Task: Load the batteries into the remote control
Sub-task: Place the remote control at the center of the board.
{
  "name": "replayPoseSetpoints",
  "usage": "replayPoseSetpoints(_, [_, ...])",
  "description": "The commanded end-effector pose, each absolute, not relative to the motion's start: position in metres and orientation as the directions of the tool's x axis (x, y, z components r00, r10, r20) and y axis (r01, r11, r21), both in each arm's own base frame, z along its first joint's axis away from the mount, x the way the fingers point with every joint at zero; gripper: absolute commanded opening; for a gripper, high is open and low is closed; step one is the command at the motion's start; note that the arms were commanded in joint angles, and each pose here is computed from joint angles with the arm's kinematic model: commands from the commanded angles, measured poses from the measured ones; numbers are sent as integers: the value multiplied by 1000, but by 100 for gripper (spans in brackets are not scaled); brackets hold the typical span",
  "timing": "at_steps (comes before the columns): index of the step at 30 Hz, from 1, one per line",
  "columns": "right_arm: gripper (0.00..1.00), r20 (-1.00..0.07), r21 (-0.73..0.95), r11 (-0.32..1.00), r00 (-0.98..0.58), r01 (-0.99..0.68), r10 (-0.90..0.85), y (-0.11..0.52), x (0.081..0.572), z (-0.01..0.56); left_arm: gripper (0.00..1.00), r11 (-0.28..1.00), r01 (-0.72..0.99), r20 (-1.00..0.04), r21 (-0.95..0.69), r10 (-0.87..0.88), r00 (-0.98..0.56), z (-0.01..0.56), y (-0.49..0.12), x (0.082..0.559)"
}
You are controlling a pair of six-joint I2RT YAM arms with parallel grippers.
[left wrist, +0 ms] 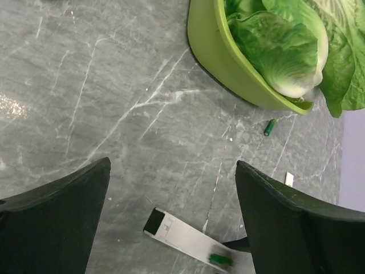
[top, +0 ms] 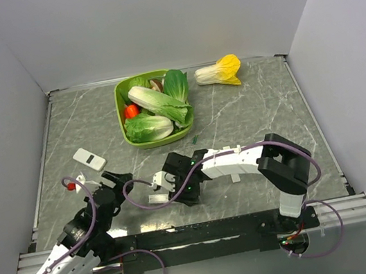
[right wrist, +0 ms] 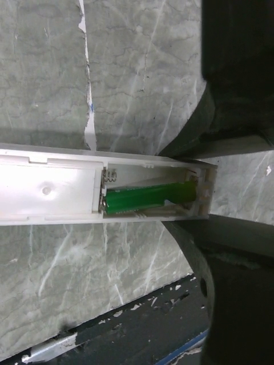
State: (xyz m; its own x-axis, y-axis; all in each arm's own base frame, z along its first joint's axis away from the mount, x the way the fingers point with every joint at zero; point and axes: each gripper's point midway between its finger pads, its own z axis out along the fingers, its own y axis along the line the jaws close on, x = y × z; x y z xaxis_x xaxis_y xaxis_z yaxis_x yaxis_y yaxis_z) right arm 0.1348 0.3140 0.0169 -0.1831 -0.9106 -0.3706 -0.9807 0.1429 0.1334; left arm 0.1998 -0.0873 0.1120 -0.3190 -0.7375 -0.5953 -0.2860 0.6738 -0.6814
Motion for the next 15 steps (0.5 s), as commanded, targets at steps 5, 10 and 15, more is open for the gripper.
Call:
replayPoseSetpoints(5, [62, -311, 107, 120, -148, -987, -939, 302, 138, 22, 94, 683, -252, -626, -686, -730, -274, 139, -82, 204])
replayPoseSetpoints(10, [58, -358, 81, 118, -139, -990, -923, 304, 141, 48, 94, 674, -237, -617, -700, -738, -274, 137, -84, 203])
replayPoseSetpoints(15, [42, -513, 71, 75, -101, -995, -852, 328, 141, 90, 93, 679, -214, -607, -702, -728, -318, 130, -94, 202])
